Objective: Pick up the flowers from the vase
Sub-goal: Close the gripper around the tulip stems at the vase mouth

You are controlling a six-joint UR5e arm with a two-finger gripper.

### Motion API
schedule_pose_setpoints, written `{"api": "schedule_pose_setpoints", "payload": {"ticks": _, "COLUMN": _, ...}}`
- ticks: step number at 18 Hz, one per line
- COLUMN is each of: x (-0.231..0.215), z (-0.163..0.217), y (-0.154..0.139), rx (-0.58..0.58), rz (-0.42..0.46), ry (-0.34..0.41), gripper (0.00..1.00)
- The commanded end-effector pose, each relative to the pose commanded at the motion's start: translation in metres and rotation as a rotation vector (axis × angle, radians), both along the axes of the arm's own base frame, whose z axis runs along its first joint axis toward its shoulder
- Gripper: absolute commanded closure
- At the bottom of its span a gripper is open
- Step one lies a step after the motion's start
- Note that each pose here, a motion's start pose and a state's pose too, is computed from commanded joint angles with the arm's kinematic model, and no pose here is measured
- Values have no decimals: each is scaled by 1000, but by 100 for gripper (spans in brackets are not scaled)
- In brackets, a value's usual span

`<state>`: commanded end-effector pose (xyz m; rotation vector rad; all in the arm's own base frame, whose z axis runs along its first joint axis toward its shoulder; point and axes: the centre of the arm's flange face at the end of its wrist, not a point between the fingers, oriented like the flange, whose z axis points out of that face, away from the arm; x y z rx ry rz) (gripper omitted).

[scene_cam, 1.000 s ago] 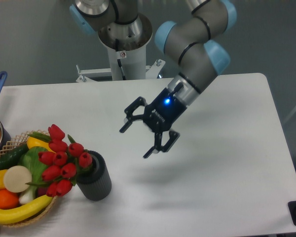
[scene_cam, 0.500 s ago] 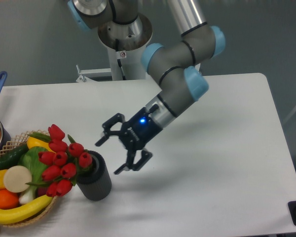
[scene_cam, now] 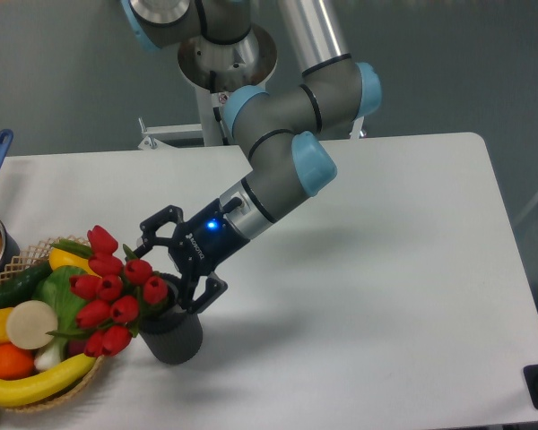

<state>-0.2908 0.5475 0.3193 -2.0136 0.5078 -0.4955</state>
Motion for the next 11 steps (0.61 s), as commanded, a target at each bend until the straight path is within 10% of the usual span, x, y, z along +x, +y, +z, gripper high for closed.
{"api": "schedule_pose_setpoints", "payload": {"ticks": 5, "x": 1, "z": -2, "y": -2, "rx": -38, "rz": 23, "ry": -23, "gripper": 90}}
{"api": "schedule_pose_setpoints", "payload": {"ticks": 11, "x": -8, "z": 9, "y": -3, "rx": -68, "rz": 64, "ry": -27, "gripper": 97}}
